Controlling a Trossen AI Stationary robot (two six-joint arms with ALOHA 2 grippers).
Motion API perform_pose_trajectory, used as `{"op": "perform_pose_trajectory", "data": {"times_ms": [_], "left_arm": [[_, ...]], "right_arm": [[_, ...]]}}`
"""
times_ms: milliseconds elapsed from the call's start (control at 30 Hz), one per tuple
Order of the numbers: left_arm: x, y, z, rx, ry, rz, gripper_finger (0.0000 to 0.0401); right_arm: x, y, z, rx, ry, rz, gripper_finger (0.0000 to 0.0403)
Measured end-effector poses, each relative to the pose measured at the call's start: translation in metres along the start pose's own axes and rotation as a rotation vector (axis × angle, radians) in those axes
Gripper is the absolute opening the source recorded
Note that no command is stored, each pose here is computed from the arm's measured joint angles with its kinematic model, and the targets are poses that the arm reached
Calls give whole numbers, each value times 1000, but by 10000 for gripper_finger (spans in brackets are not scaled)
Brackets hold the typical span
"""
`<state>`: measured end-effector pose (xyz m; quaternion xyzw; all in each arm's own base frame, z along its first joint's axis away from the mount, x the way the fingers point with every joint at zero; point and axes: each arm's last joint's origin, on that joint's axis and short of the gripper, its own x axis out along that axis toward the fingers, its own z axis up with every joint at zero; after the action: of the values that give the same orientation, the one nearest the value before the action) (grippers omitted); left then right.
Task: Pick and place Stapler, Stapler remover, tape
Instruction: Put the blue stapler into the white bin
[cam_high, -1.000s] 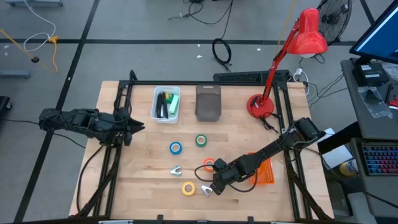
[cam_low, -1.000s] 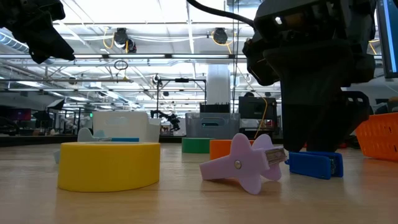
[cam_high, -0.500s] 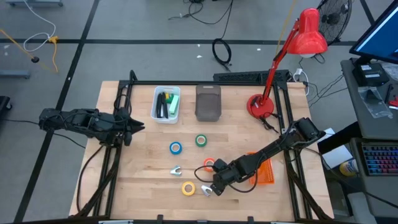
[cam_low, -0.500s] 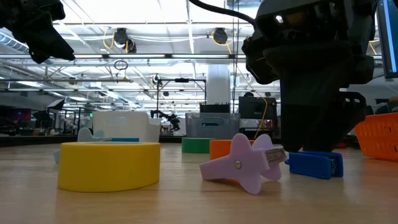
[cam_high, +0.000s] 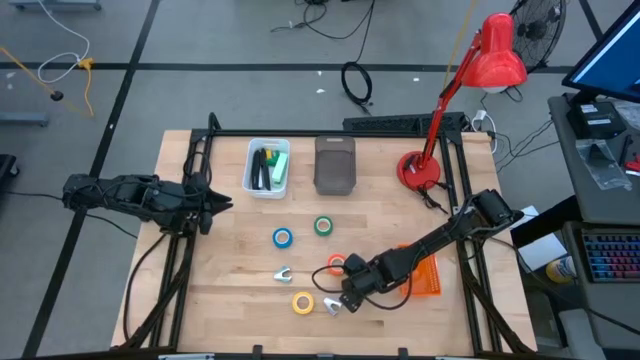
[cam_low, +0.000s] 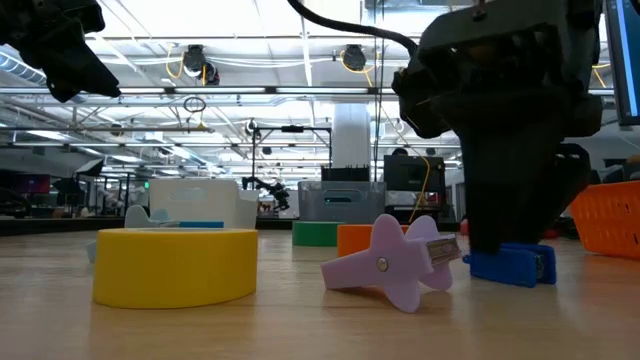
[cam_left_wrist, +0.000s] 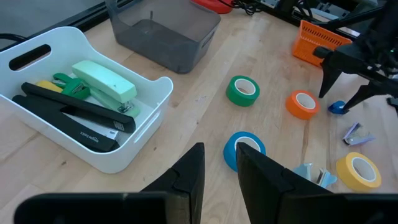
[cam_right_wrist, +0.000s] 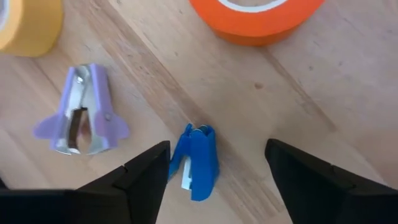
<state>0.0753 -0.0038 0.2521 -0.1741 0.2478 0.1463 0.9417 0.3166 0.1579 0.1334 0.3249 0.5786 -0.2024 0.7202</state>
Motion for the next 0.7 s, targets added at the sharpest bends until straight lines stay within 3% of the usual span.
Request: {"op": "perform_pose_trajectory", "data": {"times_ms": [700], "left_arm": [[0,0,0,1,0,0,93]], "right_arm": [[-1,-3,0,-40,41,-15,123]]}}
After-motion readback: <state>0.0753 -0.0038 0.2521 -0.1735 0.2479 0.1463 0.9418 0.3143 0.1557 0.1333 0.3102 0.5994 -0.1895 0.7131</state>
